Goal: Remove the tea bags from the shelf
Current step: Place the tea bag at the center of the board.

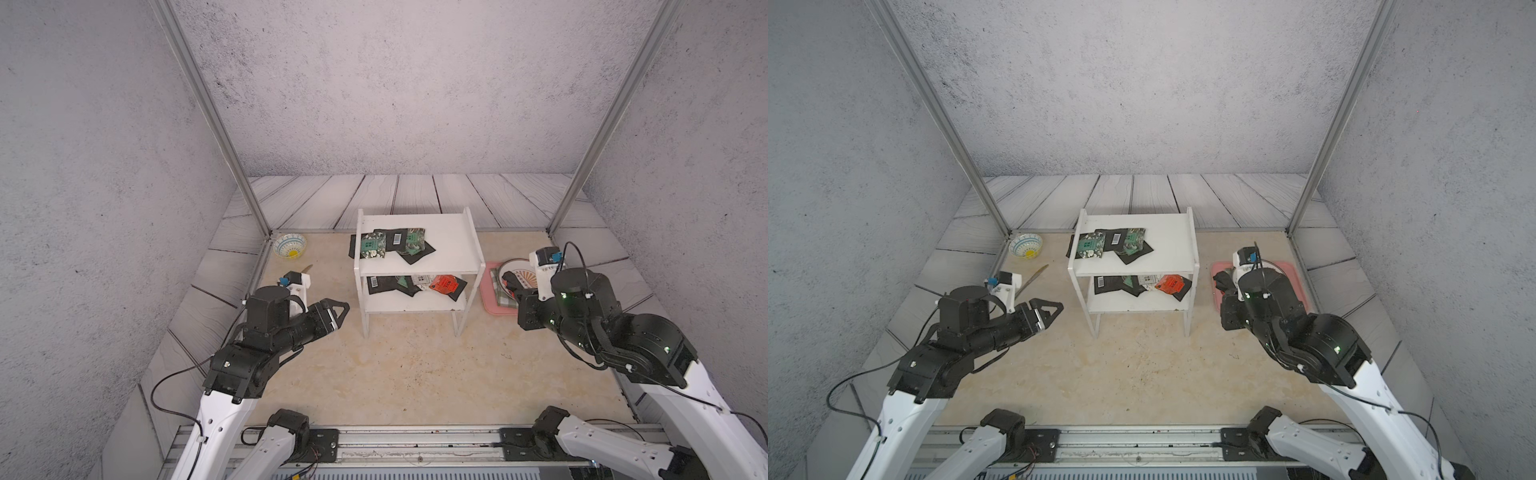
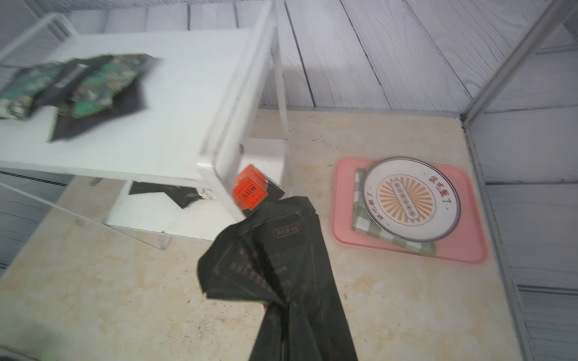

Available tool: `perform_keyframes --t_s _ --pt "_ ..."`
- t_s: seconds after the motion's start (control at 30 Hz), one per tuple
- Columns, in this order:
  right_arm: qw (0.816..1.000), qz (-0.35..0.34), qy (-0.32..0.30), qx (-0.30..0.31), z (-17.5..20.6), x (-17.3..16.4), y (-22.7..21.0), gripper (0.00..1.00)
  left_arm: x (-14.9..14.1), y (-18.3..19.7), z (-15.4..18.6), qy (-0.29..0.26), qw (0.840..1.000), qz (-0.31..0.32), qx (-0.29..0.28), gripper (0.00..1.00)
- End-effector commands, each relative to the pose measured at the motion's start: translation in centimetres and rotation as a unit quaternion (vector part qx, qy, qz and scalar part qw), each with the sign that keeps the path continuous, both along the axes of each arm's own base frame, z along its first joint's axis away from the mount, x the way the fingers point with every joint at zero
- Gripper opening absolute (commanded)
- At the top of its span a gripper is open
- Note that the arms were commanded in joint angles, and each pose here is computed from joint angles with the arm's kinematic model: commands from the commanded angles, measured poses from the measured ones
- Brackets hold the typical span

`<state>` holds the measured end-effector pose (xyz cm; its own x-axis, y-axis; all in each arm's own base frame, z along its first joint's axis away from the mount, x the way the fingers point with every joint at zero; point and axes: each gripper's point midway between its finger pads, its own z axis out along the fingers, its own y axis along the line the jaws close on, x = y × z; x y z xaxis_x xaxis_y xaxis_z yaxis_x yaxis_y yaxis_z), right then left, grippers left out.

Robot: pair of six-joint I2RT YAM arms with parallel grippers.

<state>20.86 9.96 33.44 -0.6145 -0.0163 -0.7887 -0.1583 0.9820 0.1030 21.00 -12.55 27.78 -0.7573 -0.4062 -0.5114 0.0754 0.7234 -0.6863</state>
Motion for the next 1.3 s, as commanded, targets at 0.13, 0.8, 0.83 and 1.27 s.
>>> perform_keyframes --t_s 0.13,0.8,0.83,1.27 --pt "0.992 -0.112 0.061 -0.016 -7.8 -0.2 -3.4 0.08 -1.1 -0.3 -2.4 0.02 1.0 -0.011 -0.004 0.61" --pt "0.966 -0.168 0.193 0.046 -23.2 6.0 -1.5 0.1 -1.8 -0.7 -7.2 0.073 0.997 -0.013 -0.004 0.62" --pt "0.965 -0.17 0.195 0.044 -23.6 6.4 -1.4 0.1 -1.8 -0.8 -7.4 0.075 0.997 -0.013 -0.004 0.62" --pt "0.947 -0.174 0.265 0.045 -28.4 7.8 0.0 0.13 -1.5 -1.0 -8.0 0.083 0.996 -0.013 -0.003 0.62"
